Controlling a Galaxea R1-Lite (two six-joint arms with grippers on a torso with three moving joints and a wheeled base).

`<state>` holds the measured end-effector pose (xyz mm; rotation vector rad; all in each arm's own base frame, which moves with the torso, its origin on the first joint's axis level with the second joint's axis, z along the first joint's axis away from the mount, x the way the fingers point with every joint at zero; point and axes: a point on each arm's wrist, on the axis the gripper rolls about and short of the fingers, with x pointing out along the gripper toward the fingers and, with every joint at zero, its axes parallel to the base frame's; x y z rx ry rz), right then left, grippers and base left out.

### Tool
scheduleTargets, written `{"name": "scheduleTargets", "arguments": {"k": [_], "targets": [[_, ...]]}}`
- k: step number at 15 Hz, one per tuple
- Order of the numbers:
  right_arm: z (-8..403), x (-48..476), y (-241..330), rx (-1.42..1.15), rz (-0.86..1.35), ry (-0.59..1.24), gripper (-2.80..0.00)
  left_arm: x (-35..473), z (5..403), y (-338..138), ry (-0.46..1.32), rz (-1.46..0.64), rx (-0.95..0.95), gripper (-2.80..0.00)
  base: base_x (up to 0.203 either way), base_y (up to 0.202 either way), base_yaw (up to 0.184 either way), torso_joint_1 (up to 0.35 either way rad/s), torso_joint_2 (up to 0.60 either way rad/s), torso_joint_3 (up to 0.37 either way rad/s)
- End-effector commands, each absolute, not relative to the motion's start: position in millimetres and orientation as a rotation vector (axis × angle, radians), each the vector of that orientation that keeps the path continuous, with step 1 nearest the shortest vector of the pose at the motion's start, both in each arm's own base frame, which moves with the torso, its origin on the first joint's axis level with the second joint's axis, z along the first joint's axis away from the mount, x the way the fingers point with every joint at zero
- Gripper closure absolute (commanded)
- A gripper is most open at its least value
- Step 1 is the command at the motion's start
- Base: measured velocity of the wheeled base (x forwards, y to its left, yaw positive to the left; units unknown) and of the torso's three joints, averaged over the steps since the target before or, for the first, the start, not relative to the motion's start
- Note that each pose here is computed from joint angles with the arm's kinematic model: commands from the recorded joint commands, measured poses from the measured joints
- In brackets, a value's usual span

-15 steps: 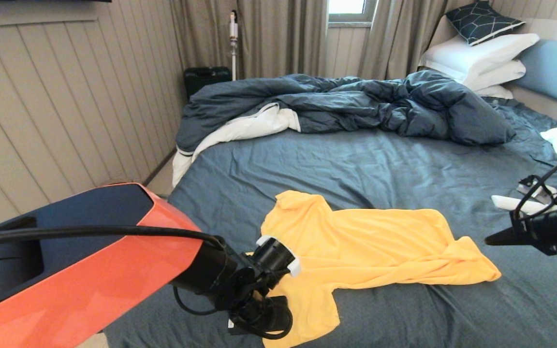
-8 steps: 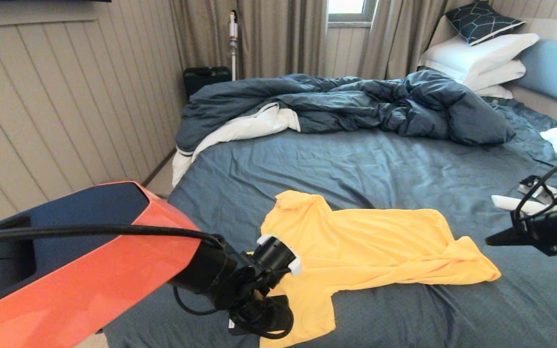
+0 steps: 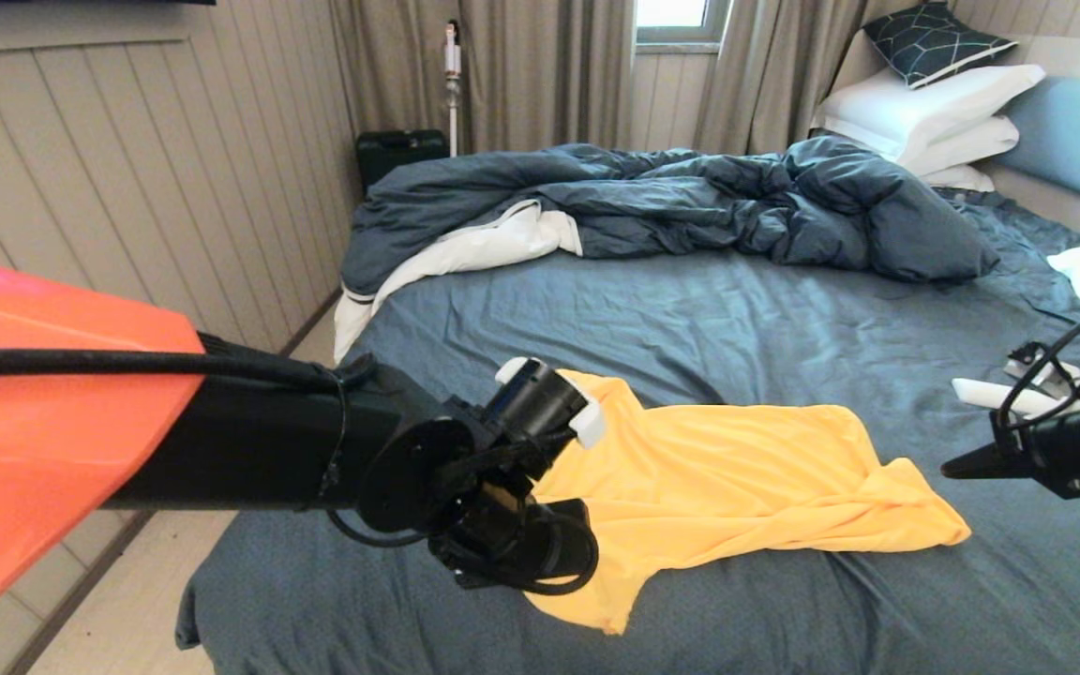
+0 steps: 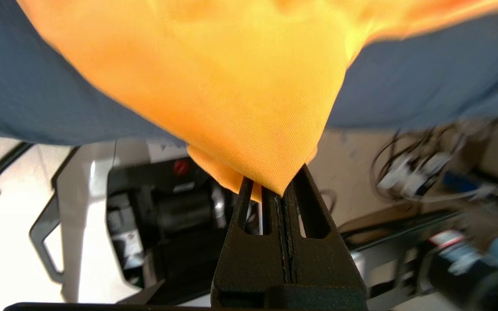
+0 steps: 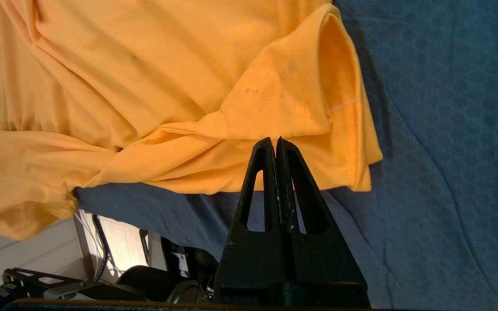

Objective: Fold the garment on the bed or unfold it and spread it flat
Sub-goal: Fold the yellow T-shirt

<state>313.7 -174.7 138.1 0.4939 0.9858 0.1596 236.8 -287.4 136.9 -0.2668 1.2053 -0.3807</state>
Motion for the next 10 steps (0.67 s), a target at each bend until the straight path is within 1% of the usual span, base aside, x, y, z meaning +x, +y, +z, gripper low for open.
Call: {"name": "scheduleTargets", "arguments": {"k": [1,6,10], "targets": [[138.8,312.2,-174.3,0.497,0.162,0.986,0.0,247.3,141.9,-292.5,1.19,-0.378,-0.288,0.0,0.0,0.0,0.0,0.0,0.0,0.0],[137.4,312.6,-175.8,0.498,0.16,0.987,0.0,290.8,125.5,-291.0,1.174,-0.317,-0.315,0.0,0.0,0.0,0.0,0.0,0.0,0.0],[135.0,312.9,-176.0,0.504,0.16,0.994,0.0,343.1,120.4,-281.3,1.135,-0.254,-0.374,0.0,0.0,0.0,0.0,0.0,0.0,0.0]]}}
